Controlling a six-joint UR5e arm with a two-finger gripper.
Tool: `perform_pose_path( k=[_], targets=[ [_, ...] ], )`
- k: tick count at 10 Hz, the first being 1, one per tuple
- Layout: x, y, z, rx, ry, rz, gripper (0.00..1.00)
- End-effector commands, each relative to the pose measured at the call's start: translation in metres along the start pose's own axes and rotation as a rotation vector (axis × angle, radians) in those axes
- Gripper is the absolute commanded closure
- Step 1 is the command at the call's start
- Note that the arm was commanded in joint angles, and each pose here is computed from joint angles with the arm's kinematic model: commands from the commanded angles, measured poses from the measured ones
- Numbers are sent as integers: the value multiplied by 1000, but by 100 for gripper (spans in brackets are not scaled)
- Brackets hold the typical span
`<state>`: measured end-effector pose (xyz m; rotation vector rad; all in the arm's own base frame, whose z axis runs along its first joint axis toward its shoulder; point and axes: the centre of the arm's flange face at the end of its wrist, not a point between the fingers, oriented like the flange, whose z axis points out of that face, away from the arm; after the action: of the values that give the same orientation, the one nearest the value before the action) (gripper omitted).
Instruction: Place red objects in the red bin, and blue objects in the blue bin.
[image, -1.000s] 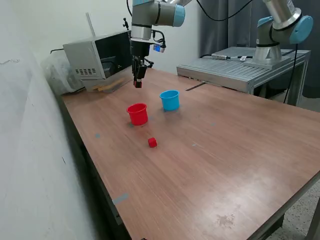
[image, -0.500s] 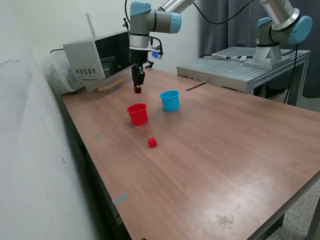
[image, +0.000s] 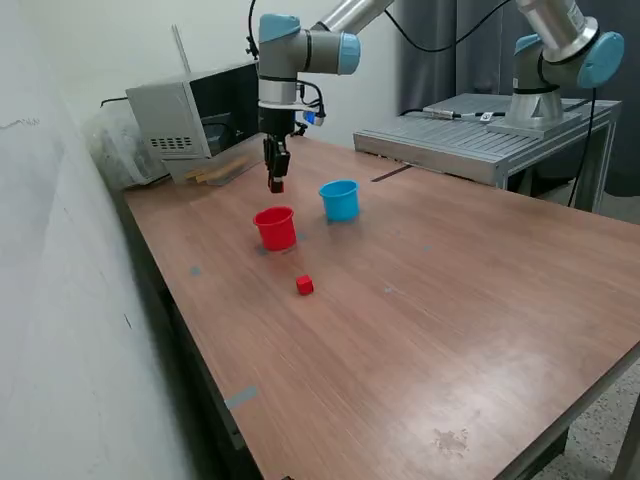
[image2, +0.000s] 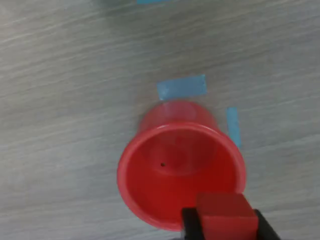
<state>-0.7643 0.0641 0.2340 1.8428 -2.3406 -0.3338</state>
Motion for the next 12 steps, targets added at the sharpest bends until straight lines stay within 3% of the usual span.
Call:
perform_pose_path(
  k=[1, 2, 8, 11, 12],
  targets=[
    [-7, 2, 2, -3, -17, 8, 100],
    [-15, 3, 3, -3, -22, 17, 0],
    [-20, 0, 2, 4, -27, 19, 0],
    [30, -3, -82, -83, -14, -70, 0],
    [53, -10, -111, -83, 0, -101, 0]
  ],
)
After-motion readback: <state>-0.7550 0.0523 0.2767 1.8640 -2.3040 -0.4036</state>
